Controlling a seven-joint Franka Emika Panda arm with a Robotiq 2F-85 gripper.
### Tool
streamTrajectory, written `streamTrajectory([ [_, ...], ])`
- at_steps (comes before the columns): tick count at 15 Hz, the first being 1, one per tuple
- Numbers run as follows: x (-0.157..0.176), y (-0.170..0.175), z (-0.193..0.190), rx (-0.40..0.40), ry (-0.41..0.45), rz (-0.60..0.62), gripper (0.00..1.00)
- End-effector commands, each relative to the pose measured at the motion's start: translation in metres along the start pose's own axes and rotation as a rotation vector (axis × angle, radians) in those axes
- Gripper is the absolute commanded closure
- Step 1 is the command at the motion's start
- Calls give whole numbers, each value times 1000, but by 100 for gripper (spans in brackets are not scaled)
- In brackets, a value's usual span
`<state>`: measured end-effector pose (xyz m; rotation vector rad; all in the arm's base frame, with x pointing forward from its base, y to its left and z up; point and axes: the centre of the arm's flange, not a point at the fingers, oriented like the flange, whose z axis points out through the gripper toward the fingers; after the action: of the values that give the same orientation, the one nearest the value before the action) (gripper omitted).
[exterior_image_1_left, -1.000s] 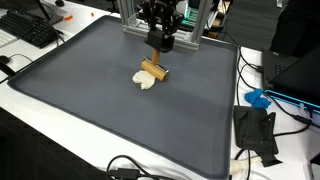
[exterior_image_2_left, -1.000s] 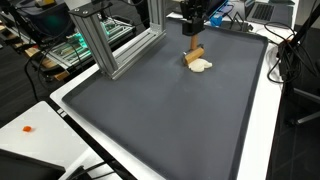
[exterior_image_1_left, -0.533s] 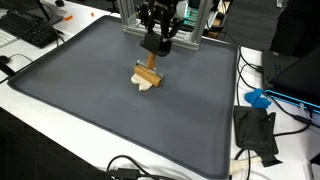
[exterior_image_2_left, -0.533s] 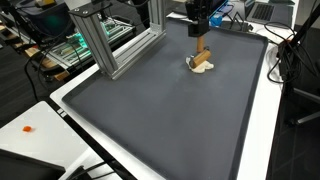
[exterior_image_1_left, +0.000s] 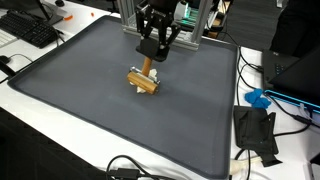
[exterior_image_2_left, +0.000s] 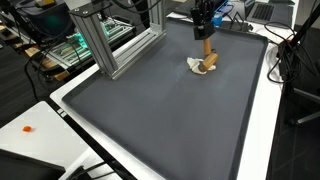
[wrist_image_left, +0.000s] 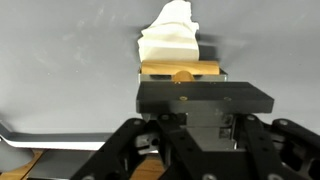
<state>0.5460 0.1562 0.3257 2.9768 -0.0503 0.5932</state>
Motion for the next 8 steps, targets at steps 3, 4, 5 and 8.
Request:
streamTrajectory([
  [3,-11,2,27,-18,-26,-23,77],
  [4,-12,3,25,-28,-44,-31,77],
  [5,-13,5,23,-30,-70,-40,77],
  [8,-16,11,22,-30,-143,-57,77],
])
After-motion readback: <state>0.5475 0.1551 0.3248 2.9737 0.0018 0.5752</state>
